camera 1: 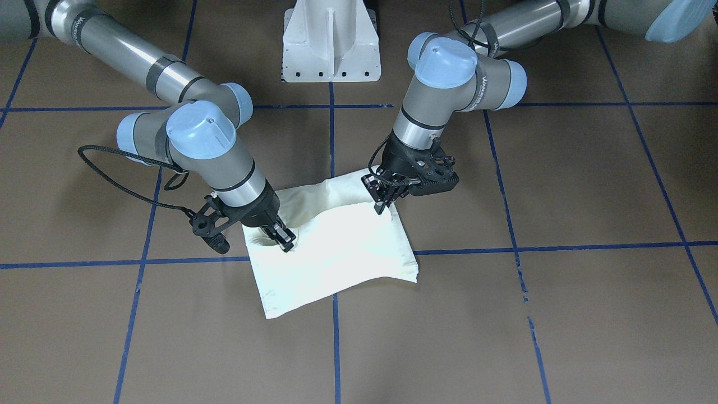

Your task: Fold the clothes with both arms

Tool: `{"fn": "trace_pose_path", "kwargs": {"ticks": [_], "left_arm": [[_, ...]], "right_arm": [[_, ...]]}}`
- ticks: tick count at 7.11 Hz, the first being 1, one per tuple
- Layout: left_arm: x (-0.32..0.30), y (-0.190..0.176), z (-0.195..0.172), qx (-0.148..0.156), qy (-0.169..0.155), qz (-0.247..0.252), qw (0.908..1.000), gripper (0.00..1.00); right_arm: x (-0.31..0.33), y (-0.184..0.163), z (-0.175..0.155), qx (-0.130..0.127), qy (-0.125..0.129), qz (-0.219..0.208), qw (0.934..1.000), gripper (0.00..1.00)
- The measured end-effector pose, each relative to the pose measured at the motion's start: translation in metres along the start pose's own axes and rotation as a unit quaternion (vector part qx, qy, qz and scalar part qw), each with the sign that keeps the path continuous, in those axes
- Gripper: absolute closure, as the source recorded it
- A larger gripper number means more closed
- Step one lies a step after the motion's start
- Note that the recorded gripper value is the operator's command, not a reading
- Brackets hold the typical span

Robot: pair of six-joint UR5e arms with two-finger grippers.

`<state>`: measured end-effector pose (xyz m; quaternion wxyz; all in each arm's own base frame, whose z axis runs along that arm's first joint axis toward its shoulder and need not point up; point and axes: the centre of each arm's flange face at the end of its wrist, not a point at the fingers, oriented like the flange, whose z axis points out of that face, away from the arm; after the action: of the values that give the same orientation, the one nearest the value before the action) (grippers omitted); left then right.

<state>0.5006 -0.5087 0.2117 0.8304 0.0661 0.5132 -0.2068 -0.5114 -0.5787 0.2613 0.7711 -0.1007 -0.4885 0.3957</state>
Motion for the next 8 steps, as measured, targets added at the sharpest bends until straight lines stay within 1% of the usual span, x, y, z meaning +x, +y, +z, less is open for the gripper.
{"fn": "trace_pose_path", "kwargs": {"ticks": [1,2,3,4,5,6,8], "left_arm": [[0.000,-0.006,0.003,0.004,-0.004,0.006,1.0000,0.44],[0.001,-0.018,0.007,0.011,-0.009,0.008,0.9999,0.11],[0.004,-0.039,0.017,0.021,-0.020,0.013,0.9995,0.00],[0.005,-0.067,0.027,0.033,-0.037,0.028,0.9984,0.00],[0.002,-0.091,0.032,0.041,-0.050,0.047,0.9968,0.00],[-0.002,-0.104,0.032,0.039,-0.052,0.062,0.9960,0.00],[-0.005,-0.108,0.027,0.015,-0.024,0.076,0.9967,0.00]], "right_arm": [[-0.010,-0.003,0.004,0.003,0.001,0.002,1.0000,0.00],[-0.023,-0.005,0.005,0.006,0.000,0.002,1.0000,0.00],[-0.035,-0.010,0.002,0.009,-0.002,0.003,1.0000,0.00],[-0.045,-0.021,-0.001,0.009,0.000,0.005,0.9999,0.00],[-0.051,-0.032,-0.007,0.001,0.003,0.007,1.0000,0.00],[-0.054,-0.038,-0.012,-0.009,0.006,0.007,0.9999,0.00],[-0.058,-0.031,-0.021,-0.021,0.003,-0.006,0.9998,0.00]]}}
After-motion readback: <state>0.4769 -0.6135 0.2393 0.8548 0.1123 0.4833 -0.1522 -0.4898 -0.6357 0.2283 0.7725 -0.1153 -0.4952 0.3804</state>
